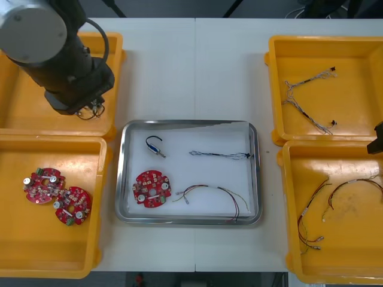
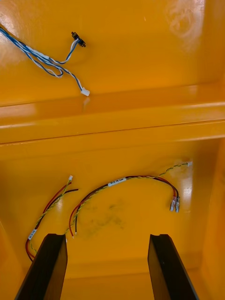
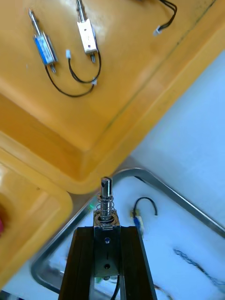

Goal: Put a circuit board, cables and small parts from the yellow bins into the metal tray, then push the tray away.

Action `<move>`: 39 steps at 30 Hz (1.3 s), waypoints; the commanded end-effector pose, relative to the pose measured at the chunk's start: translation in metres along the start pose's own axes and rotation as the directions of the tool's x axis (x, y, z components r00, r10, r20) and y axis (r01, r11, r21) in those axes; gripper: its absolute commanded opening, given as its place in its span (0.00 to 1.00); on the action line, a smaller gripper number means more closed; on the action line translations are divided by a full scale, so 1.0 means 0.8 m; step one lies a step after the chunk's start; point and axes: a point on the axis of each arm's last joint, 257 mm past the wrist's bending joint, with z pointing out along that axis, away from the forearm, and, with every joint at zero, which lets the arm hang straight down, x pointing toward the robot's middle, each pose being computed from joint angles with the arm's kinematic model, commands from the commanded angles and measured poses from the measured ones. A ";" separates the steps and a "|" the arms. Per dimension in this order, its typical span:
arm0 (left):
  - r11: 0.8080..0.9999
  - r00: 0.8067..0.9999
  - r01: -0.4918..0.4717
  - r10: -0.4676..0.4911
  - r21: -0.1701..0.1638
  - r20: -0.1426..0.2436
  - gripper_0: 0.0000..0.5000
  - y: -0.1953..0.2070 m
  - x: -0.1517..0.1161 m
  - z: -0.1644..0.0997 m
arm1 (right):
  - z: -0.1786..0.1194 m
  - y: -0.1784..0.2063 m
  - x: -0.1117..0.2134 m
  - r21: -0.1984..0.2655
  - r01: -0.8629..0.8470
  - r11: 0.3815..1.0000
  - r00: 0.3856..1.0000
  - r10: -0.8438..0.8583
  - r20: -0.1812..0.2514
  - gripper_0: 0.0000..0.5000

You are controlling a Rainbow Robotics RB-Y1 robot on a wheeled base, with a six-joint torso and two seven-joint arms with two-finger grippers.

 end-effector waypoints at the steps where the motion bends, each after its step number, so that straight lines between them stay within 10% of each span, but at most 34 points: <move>1: 0.996 0.998 0.055 -0.053 0.070 -0.028 0.00 -0.041 0.053 0.001 | -0.014 -0.007 -0.008 0.015 0.032 0.999 0.999 -0.033 0.032 1.00; 18: 0.998 0.999 -0.011 0.008 0.059 0.046 0.00 -0.095 0.160 0.112 | -0.014 -0.007 -0.008 0.015 0.032 0.999 0.999 -0.033 0.032 1.00; 34: 0.999 0.999 -0.037 0.036 0.024 0.034 0.00 -0.083 0.198 0.158 | -0.014 -0.007 -0.008 0.015 0.032 0.999 0.999 -0.033 0.032 1.00; 39: 0.997 0.994 -0.071 0.070 0.012 0.083 0.04 -0.076 0.195 0.166 | -0.014 -0.007 -0.008 0.015 0.032 0.999 0.999 -0.033 0.032 1.00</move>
